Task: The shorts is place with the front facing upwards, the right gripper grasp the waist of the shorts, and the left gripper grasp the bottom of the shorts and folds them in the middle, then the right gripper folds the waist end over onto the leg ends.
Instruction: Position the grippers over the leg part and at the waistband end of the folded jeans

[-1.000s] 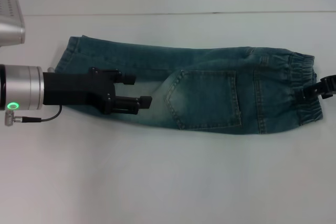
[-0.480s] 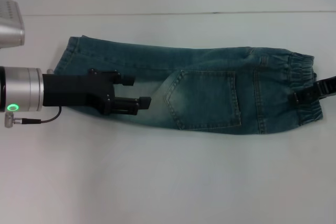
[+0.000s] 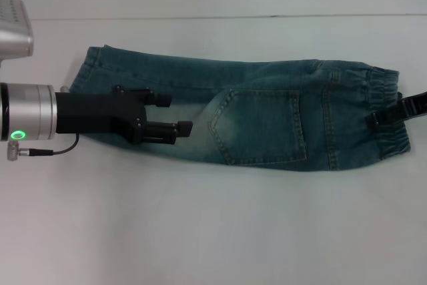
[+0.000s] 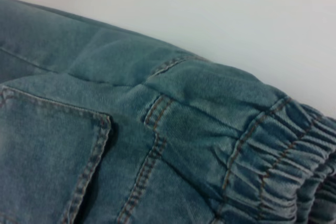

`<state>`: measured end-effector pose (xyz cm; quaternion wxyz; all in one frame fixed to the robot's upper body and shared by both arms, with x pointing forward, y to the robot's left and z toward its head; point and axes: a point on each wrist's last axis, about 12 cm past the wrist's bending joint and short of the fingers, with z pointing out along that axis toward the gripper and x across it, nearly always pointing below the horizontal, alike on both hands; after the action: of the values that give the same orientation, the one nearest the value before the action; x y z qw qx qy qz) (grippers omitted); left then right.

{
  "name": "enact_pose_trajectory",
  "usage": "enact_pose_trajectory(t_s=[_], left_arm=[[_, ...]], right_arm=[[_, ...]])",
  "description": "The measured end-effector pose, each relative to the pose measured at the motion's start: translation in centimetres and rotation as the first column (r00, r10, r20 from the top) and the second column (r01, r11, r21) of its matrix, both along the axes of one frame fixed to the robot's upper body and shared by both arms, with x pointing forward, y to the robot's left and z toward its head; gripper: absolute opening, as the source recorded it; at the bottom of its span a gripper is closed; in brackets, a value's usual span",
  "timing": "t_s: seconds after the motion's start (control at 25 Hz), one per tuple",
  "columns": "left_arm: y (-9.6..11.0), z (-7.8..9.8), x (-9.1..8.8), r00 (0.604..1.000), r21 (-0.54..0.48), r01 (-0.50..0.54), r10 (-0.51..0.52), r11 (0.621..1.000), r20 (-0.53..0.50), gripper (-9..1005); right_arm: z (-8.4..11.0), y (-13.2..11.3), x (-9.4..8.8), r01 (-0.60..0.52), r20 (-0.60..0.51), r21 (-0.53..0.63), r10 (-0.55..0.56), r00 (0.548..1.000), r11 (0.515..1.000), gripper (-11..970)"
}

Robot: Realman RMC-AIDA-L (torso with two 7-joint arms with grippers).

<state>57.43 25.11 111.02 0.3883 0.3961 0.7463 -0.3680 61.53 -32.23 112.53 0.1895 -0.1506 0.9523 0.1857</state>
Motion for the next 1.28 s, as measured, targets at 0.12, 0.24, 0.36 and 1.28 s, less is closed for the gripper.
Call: enact_pose_trajectory(t_s=[0.12,0.24,0.36,1.28], left_arm=[[0.0,0.0,0.0,1.000,0.000,0.000,0.000,1.000,0.000,829],[-0.1,0.1,0.1,1.000,0.001,-0.001,0.001,1.000,0.003,829],[-0.1,0.1,0.2,1.000,0.003,-0.004,0.004,1.000,0.005,829],[0.1,-0.4,0.3,1.000,0.012,-0.030,0.030,0.999,0.001,829]], right_arm=[[0.0,-0.1,0.0,0.002,0.002,-0.001,-0.002,1.000,1.000,916],[0.1,-0.3,0.1,0.004,0.005,-0.004,-0.004,1.000,1.000,917],[0.2,-0.4,0.1,0.006,0.007,-0.007,-0.006,1.000,1.000,917],[-0.1,0.9,-0.6,-0.044,-0.029,0.048,0.046,0.999,0.998,917]])
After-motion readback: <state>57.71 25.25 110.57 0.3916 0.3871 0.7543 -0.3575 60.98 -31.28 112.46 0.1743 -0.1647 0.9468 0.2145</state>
